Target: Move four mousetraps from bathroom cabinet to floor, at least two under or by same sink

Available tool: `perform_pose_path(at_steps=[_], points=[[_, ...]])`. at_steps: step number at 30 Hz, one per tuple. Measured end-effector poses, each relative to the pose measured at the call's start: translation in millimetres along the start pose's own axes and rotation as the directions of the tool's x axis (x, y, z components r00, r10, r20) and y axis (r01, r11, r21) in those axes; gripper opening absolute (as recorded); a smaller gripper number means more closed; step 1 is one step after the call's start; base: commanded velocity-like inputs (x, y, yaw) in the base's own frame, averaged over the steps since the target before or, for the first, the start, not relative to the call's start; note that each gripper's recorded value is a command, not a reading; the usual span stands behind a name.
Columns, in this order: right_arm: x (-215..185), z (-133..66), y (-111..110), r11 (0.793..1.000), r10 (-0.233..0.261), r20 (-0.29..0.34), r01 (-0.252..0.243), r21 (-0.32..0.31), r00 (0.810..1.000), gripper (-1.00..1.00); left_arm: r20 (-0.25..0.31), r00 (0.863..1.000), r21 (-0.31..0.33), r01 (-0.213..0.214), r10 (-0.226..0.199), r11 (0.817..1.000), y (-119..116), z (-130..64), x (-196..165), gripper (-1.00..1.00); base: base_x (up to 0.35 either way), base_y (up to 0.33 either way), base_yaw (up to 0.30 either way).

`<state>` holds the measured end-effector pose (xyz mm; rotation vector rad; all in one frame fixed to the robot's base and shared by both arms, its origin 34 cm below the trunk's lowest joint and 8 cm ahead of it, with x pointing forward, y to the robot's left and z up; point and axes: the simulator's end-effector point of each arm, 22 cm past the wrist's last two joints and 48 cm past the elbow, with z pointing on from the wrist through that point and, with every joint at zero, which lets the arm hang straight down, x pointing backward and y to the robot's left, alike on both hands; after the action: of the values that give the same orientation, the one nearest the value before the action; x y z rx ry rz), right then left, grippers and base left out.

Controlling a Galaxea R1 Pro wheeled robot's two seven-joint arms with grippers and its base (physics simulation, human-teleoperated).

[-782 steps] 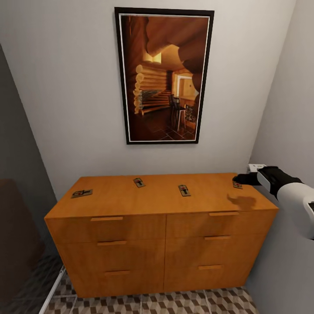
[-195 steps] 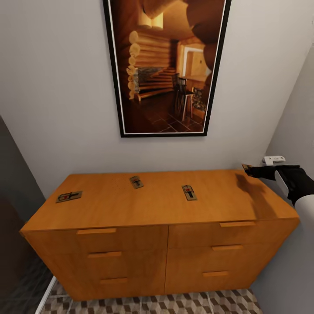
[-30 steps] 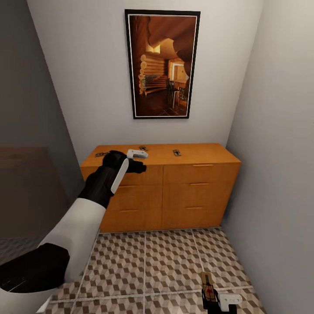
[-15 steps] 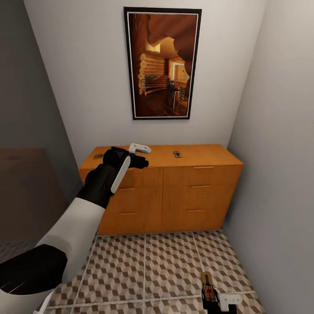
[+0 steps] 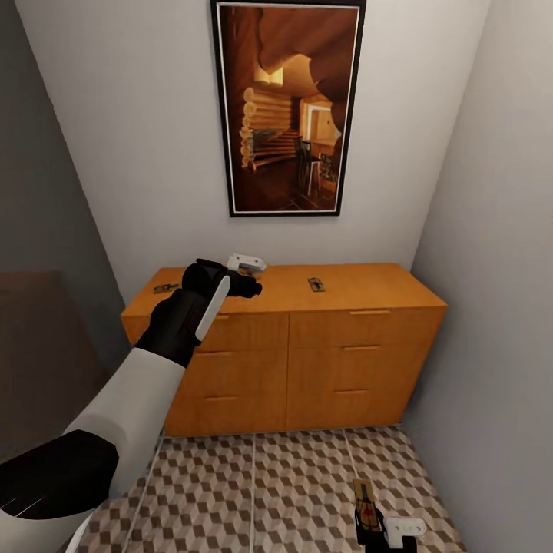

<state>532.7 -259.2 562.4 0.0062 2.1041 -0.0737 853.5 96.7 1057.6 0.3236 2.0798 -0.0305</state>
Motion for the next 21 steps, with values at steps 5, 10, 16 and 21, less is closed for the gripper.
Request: perform_pose_path(at_steps=[5, 10, 16, 21], points=[[0, 0.0, -1, 1.0, 0.0, 0.0, 0.0, 0.001, 1.0, -1.0, -0.011, 1.0, -0.001, 0.0, 0.0, 1.0, 0, 2.5, 4, 1.0, 0.333, 0.0, 0.0], [0, 0.0, -1, 1.0, 0.0, 0.0, 0.0, 0.001, 1.0, -1.0, -0.039, 0.999, -0.003, 0.0, 0.0, 1.0, 1, 8.9, 15, 1.0, 0.334, 0.0, 0.0], [0, 0.1, -1, 1.0, 0.0, 0.0, 0.0, 0.001, 1.0, -1.0, -0.096, 0.995, -0.005, 0.0, -0.001, 1.0, 2, 20.4, 37, 1.0, 0.296, 0.0, 0.0], [0, 0.2, 0, 1.0, 0.0, -0.001, 0.0, -0.001, 1.0, -1.0, -0.149, 0.989, -0.008, -0.001, -0.001, 1.0, 3, 30.0, 58, 1.0, 0.167, 0.0, 0.0]])
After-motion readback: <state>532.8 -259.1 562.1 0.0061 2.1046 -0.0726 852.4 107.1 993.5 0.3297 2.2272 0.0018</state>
